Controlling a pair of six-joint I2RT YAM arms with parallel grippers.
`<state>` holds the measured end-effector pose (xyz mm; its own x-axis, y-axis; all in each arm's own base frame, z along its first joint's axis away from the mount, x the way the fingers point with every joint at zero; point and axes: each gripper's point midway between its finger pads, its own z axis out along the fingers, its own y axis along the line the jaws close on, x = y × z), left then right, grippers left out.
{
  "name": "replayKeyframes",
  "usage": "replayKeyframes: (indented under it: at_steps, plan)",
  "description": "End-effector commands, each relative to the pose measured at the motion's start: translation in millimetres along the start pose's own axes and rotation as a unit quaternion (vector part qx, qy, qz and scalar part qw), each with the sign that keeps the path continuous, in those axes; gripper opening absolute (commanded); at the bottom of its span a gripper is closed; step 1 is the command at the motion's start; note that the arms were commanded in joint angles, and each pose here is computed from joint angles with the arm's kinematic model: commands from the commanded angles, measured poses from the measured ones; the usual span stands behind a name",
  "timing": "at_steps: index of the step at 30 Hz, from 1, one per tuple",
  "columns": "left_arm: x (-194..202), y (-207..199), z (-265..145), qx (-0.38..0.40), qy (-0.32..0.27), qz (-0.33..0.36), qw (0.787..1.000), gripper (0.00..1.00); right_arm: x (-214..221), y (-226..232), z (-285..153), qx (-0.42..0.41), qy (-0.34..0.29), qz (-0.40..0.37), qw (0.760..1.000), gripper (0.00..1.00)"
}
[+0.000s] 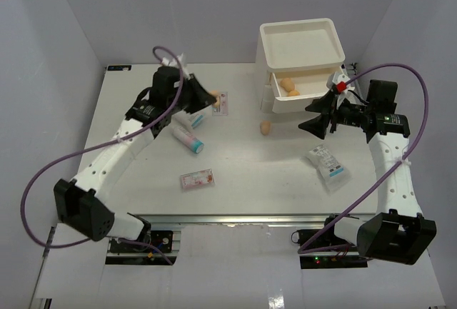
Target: Organize the makeup
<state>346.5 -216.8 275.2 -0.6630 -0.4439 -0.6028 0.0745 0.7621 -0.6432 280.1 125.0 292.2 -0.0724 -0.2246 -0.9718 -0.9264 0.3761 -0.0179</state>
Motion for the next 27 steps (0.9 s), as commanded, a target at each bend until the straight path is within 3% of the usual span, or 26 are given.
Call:
replayKeyframes:
  at_steps: [1, 5, 9, 18, 22, 27]
  plan:
    - [-17, -147, 20, 0.224, -0.013, 0.121, 0.967, 0.0, -24, -1, -19, 0.018, -0.032, -0.01, 0.999, 0.74]
    - [-19, -211, 60, 0.282, -0.013, 0.159, 0.946, 0.0, -26, -1, -30, 0.035, -0.039, -0.005, 0.999, 0.74]
    - [-15, -245, 101, 0.31, -0.014, 0.165, 0.936, 0.0, -20, -1, -36, 0.049, -0.037, 0.004, 0.998, 0.73]
    - [5, -262, 161, 0.3, -0.035, 0.152, 0.941, 0.01, -13, -5, -40, 0.061, -0.029, 0.009, 0.998, 0.73]
    - [8, -256, 171, 0.282, -0.041, 0.152, 0.946, 0.13, -8, -6, -39, 0.062, -0.025, 0.014, 0.998, 0.73]
    - [12, -255, 172, 0.281, -0.035, 0.153, 0.947, 0.42, -2, -9, -38, 0.063, -0.021, 0.017, 0.998, 0.73]
